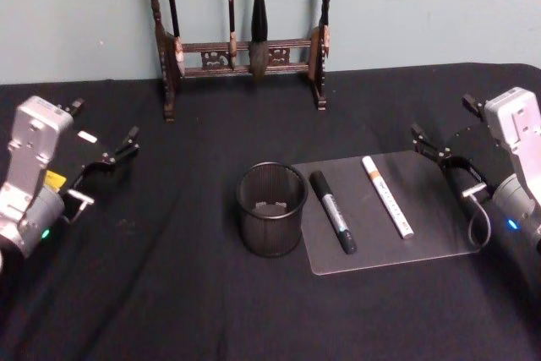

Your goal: Pick up the water-based marker from the table and place it into the pen holder.

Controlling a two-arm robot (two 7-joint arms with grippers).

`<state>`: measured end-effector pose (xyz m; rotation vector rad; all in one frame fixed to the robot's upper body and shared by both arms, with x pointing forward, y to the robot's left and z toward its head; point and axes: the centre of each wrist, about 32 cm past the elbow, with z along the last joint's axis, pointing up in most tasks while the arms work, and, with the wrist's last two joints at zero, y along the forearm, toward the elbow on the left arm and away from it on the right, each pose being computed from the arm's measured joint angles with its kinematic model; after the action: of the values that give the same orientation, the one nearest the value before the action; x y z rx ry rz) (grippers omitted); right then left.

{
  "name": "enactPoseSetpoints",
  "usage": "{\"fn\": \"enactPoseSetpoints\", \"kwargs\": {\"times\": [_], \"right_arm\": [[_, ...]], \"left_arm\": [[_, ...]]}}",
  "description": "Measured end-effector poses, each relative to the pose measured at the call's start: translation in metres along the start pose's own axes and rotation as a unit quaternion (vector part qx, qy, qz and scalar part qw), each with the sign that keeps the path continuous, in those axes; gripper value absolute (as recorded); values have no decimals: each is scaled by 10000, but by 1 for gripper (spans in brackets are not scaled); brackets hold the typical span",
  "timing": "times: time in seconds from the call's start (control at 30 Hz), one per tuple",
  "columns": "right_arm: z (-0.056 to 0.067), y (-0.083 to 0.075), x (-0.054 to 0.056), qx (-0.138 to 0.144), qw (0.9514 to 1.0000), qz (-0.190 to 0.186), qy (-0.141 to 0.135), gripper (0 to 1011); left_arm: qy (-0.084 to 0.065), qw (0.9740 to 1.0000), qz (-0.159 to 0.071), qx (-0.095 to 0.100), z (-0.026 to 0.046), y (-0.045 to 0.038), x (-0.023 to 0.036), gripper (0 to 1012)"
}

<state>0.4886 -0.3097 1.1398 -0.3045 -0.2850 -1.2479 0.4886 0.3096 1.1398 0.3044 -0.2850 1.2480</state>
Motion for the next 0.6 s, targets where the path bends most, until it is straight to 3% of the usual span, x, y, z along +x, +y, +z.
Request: {"fn": "enactPoseSetpoints", "kwargs": {"times": [0.6], "right_arm": [[0,0,0,0,10000,-1,0,1003]], "left_arm": [[0,10000,0,0,0,0,0,1001]]}}
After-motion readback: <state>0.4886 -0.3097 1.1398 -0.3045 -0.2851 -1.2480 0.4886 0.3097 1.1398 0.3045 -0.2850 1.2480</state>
